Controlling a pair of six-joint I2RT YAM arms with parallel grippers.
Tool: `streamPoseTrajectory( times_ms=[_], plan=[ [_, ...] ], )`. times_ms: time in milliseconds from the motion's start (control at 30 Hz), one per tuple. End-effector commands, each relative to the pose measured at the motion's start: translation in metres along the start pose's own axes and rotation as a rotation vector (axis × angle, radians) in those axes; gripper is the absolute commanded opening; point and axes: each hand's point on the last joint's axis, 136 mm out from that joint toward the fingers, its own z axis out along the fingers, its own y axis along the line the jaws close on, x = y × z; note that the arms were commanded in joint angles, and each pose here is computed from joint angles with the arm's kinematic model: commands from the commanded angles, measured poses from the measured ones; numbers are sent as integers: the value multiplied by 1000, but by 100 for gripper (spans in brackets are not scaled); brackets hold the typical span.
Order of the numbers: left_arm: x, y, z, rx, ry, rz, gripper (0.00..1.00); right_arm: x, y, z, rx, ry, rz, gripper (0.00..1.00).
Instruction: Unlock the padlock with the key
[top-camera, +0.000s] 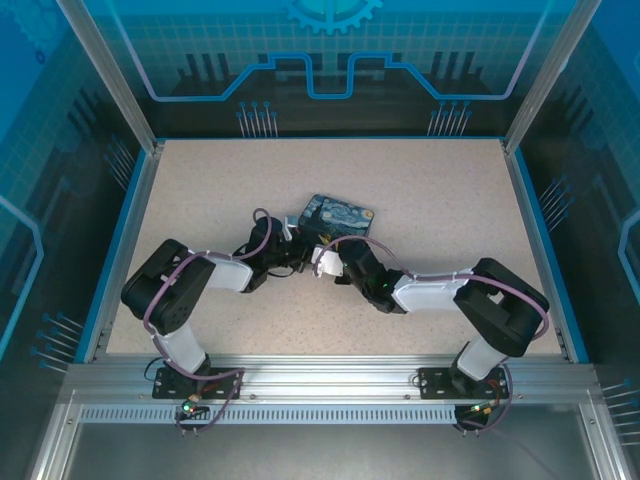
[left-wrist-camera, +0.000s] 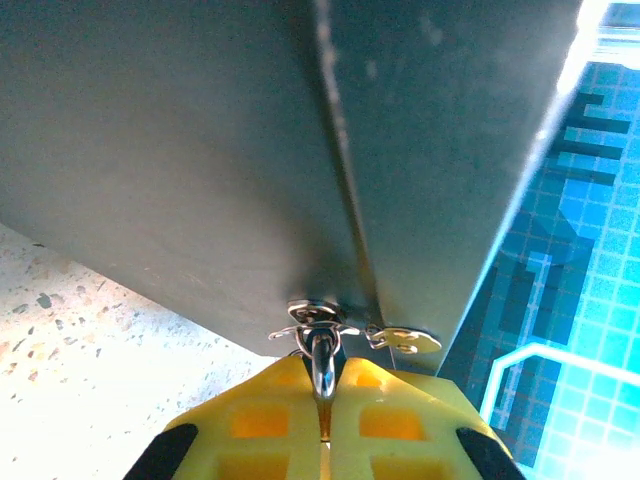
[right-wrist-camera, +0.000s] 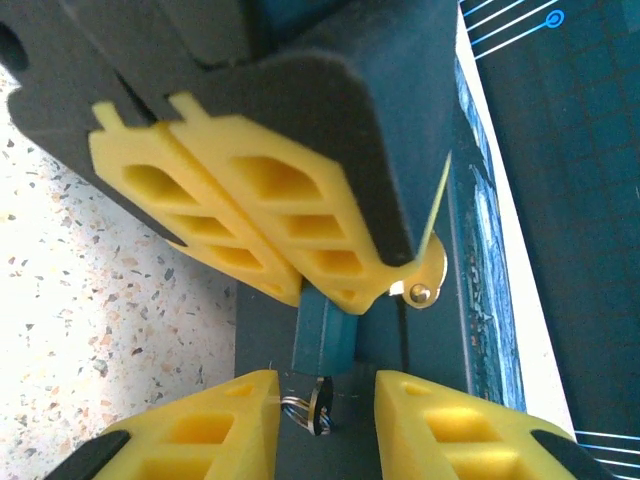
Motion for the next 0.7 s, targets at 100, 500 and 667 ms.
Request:
streamPoseTrajectory(
  times_ms=[100, 500, 667],
  plan=[
    [1, -24, -9, 78, 8, 22, 0, 3, -8, 9, 19, 18, 10, 29],
    [2, -22, -9, 79, 13, 18, 0, 2, -15, 12, 26, 18, 31, 6],
    [1, -18, -8, 76, 11, 11, 0, 3, -13, 11, 13, 25, 41, 0]
  ],
)
